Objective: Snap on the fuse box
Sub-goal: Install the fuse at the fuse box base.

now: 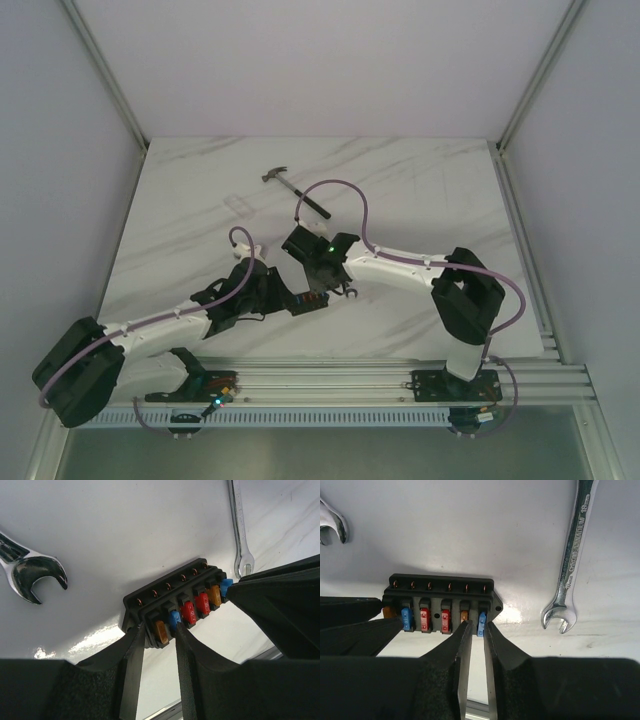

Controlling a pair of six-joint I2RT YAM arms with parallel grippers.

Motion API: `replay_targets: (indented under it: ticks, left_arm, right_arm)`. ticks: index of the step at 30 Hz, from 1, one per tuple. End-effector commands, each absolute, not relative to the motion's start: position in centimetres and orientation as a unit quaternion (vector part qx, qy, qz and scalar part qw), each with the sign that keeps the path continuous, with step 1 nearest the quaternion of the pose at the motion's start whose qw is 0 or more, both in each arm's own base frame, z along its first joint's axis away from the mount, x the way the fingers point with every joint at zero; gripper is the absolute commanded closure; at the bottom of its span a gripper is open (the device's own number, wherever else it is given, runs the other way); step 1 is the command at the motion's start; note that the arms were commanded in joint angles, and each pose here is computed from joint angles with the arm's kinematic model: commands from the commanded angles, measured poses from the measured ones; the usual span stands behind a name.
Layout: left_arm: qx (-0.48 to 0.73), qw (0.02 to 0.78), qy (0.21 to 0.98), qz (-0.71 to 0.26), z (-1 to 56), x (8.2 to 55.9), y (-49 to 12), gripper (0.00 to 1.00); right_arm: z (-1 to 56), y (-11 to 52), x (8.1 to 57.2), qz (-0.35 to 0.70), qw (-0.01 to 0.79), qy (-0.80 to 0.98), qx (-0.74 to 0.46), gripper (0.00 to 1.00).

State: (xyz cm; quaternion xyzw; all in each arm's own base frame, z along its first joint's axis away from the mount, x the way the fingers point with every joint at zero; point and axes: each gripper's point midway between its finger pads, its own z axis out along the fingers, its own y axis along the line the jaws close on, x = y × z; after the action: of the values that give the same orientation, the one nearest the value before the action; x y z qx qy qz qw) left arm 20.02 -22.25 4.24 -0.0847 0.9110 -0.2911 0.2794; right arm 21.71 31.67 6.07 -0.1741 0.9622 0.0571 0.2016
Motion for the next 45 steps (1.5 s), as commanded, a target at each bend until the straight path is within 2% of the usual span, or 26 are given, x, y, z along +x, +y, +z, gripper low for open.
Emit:
replay_targets:
  ticks: [1,9,14,24,37,45]
  left_arm:
    - [-0.078,0.269,0.917,-0.285,3.6,19.6,-22.0,0.60]
    - [-0.078,0.269,0.917,-0.283,3.5,19.6,-22.0,0.60]
    - [-0.078,0.268,0.917,-0.284,3.5,19.6,-22.0,0.60]
    - [-0.077,0.267,0.918,-0.283,3.4,19.5,-21.9,0.60]
    - [-0.081,0.265,0.920,-0.278,3.1,19.4,-21.7,0.60]
    - [-0.079,0.262,0.921,-0.279,2.8,19.3,-21.8,0.61]
  right_arm:
    - [5.8,31.5,21.8,0.047,0.188,0.967,-0.167,0.79]
    - [5.2,31.0,21.7,0.035,0.179,0.969,-0.168,0.84]
    - [5.0,31.2,21.5,0.039,0.170,0.969,-0.174,1.00]
    - [4.0,30.7,20.2,0.025,0.119,0.972,-0.202,1.00]
    - [4.6,30.4,19.8,0.022,0.105,0.972,-0.209,1.00]
    - [3.0,29.9,19.4,0.008,0.084,0.974,-0.210,1.00]
